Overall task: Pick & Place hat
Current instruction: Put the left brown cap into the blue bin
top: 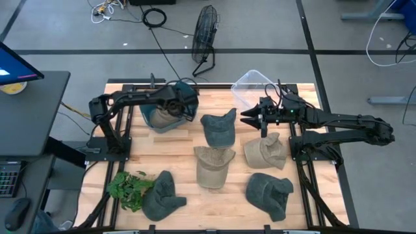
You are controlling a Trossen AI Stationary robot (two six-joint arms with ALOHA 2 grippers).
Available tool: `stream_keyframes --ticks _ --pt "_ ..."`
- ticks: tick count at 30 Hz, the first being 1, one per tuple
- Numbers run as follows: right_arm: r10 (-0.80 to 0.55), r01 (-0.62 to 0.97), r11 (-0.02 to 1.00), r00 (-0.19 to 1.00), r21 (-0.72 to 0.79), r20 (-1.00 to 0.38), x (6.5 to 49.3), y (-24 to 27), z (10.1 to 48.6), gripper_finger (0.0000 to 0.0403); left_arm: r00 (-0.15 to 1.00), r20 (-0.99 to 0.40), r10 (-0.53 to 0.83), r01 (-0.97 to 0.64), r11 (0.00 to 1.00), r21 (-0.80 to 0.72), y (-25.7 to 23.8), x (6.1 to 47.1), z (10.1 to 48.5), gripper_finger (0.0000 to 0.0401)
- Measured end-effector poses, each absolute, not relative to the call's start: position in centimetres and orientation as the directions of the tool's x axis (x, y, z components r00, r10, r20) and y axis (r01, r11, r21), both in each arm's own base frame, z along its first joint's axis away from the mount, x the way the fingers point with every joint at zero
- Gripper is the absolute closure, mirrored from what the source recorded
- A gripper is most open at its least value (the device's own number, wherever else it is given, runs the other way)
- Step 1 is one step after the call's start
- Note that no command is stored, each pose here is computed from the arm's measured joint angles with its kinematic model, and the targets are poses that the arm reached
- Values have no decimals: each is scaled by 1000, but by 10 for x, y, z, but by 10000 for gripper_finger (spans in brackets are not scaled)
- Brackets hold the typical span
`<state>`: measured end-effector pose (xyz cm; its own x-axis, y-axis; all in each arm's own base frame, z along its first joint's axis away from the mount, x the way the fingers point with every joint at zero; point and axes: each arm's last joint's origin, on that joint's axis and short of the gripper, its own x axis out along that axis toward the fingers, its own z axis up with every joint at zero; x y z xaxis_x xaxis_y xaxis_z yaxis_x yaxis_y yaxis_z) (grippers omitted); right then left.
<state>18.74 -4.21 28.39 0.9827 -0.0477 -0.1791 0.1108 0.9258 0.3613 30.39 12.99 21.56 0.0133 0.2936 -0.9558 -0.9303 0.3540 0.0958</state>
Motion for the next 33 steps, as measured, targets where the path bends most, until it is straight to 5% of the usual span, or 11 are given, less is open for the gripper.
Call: stream_keyframes --ticks 11,16,23,33 --pt "-46 123 923 976 365 -212 187 -42 281 234 38 -974 224 -896 439 66 139 300 215 392" --pt "-46 122 923 976 365 -212 187 -42 281 234 172 -974 146 -835 546 -66 123 310 241 398" --pt "-34 111 929 976 354 -217 187 -40 280 234 388 -919 75 -590 786 -185 73 328 295 385" --pt "163 -68 932 955 355 -246 193 -14 276 234 435 -899 -53 -269 945 -186 -1 346 296 307"
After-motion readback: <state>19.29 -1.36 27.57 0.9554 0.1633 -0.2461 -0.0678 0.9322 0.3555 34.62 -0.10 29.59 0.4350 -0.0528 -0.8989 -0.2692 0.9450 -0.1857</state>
